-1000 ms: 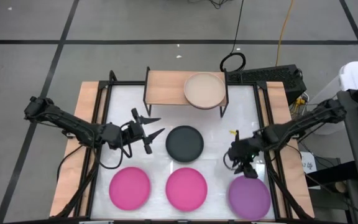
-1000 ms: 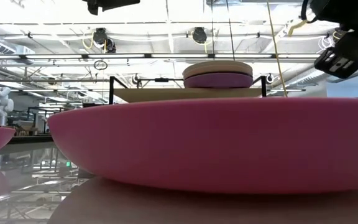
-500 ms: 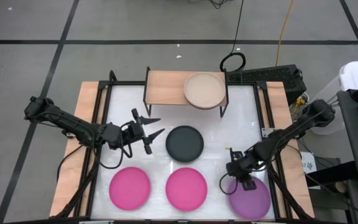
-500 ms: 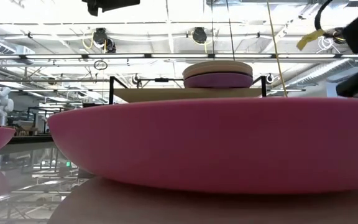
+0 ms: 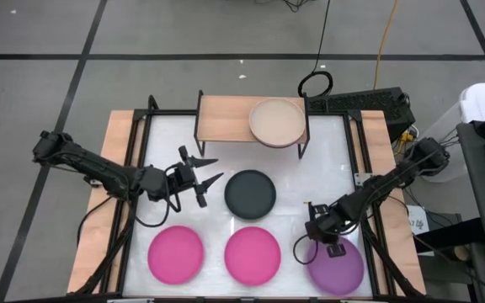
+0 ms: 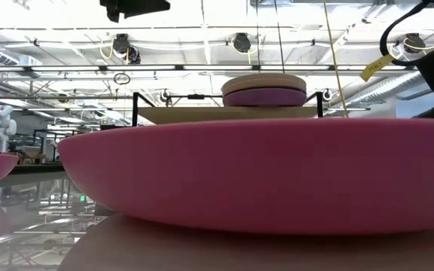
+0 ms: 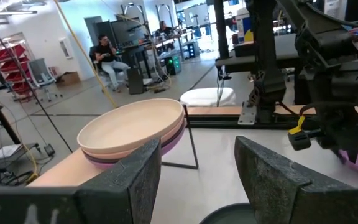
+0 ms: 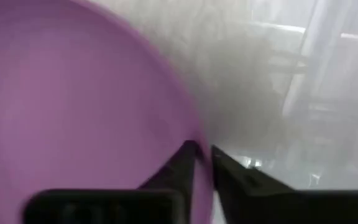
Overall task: Place and stack plates onto a shelf
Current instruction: Put the violet plate on the shelf
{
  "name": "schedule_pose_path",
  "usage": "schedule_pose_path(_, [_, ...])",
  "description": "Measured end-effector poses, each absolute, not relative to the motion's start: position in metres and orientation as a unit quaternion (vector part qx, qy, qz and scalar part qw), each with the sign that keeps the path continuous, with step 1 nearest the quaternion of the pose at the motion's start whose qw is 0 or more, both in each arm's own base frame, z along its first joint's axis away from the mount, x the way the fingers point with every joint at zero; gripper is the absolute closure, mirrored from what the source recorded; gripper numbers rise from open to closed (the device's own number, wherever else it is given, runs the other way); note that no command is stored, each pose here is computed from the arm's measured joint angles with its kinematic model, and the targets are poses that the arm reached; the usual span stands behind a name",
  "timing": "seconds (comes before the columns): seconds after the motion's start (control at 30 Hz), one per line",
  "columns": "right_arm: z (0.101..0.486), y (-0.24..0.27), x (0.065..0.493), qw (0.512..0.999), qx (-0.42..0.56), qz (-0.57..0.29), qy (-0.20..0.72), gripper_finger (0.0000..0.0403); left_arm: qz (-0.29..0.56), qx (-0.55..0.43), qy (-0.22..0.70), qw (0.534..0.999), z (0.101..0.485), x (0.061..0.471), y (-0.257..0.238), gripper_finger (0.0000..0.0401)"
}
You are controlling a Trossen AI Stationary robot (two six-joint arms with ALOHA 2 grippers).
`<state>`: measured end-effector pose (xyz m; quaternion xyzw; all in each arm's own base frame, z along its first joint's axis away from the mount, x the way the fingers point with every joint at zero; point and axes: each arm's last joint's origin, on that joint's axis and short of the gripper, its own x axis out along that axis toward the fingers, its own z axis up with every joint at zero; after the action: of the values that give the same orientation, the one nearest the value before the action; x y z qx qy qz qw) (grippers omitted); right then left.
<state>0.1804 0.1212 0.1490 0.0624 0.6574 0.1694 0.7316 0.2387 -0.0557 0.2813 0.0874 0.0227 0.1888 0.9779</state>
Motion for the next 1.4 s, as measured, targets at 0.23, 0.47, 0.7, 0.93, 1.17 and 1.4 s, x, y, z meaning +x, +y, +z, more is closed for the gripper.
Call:
schedule_pose_path(0.23, [0.174, 0.108, 0.173, 0.756, 0.084, 0.167, 0.628, 0.04, 0.197, 0.09, 0.024, 0.976, 0.281, 0.24, -0.052, 0.0192])
schedule_pose_path(0.47, [0.237, 0.08, 0.171, 0.852, 0.049, 0.097, 0.512, 0.0401, 0.197, 0.087, 0.024, 0.976, 0.281, 0.24, -0.052, 0.0192])
schedule_pose_path(0.7, [0.307, 0.034, 0.174, 0.951, 0.007, -0.09, 0.296, 0.0402, 0.206, 0.061, 0.019, 0.977, 0.281, 0.24, -0.048, 0.0192])
schedule_pose_path(0.93, [0.358, -0.016, 0.177, 0.967, -0.013, -0.205, 0.153, 0.0402, 0.22, 0.025, 0.009, 0.975, 0.282, 0.242, -0.041, 0.0192])
schedule_pose_path(1.17, [0.37, -0.071, 0.192, 0.947, -0.03, -0.29, 0.136, 0.0402, 0.23, 0.024, 0.009, 0.973, 0.282, 0.242, -0.036, 0.0192])
schedule_pose_path(1.4, [0.362, -0.143, 0.204, 0.938, 0.073, -0.288, 0.177, 0.0402, 0.23, 0.024, 0.009, 0.973, 0.282, 0.242, -0.036, 0.0192])
